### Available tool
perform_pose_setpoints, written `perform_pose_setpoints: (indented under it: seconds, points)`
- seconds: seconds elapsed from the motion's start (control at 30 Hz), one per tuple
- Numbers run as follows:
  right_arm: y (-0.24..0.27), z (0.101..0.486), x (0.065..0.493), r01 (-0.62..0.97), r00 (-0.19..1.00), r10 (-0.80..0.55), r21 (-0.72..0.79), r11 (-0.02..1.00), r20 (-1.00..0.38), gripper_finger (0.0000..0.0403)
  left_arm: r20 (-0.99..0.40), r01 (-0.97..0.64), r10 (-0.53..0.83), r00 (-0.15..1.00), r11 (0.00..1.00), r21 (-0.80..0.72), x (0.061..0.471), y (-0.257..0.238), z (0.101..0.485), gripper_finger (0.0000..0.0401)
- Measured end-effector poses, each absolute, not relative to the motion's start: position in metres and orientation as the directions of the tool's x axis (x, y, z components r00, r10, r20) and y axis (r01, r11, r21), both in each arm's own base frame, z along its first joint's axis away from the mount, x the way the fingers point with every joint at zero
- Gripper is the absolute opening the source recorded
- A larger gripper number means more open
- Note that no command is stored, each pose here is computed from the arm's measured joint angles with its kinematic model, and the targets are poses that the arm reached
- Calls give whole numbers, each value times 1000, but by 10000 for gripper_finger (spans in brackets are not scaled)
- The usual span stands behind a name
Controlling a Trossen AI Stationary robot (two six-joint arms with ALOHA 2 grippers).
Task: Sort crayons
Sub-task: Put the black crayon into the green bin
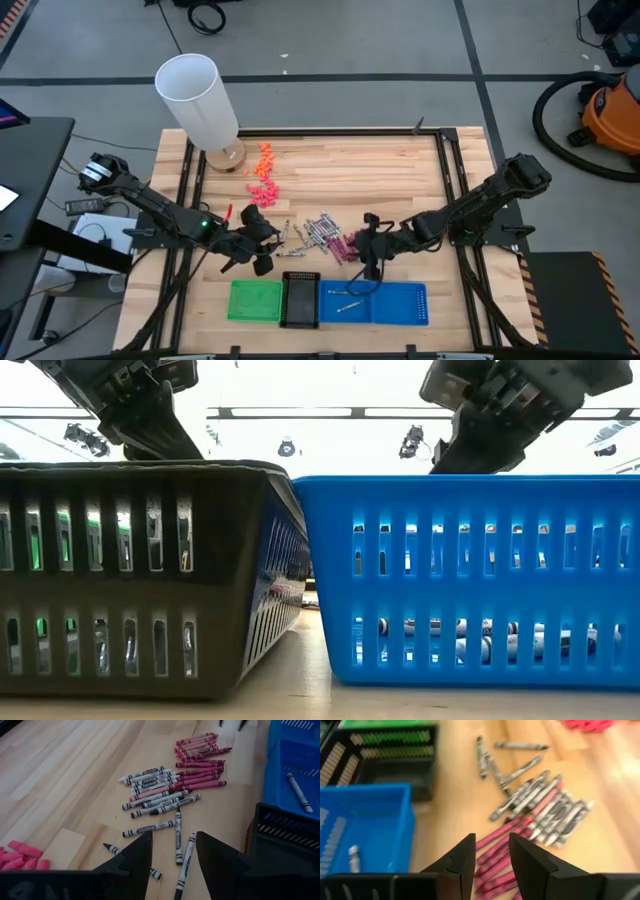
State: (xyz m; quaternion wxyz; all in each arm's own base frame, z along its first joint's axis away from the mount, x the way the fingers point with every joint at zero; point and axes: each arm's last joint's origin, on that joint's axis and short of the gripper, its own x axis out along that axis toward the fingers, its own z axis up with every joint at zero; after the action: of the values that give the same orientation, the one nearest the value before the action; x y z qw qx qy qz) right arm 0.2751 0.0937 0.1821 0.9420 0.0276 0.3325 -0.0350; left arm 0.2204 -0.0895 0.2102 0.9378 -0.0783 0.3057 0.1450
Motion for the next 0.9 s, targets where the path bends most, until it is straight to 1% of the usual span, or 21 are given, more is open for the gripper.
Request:
perform_pose_setpoints:
  seconds: [0.1, 0.2, 0.3, 0.47, 0.57, 0.73, 0.9]
  points:
    - [83, 182, 269, 126, 810, -89, 24, 992, -579, 127, -590, -330, 238, 771, 943, -50, 220, -89, 210, 162]
    - [73, 179, 262, 193, 833, -163, 1, 981, -529, 127, -585, -338, 249, 772, 940, -46, 221, -89, 211, 162]
    - [66, 179, 257, 237, 865, -211, 0, 971, -456, 127, -575, -351, 266, 774, 936, -39, 221, -88, 211, 162]
    - [62, 177, 251, 235, 911, -206, 40, 971, -357, 127, -560, -377, 297, 773, 926, -29, 221, -88, 211, 162]
    - [61, 176, 248, 240, 927, -211, 55, 969, -311, 127, -545, -431, 348, 762, 902, -26, 224, -86, 208, 162]
    - [60, 172, 248, 258, 931, -242, 25, 966, -273, 127, -569, -500, 393, 722, 865, -37, 231, -84, 195, 162]
    - [56, 171, 250, 258, 929, -255, -25, 966, -268, 127, -609, -550, 403, 683, 833, -66, 237, -82, 181, 162]
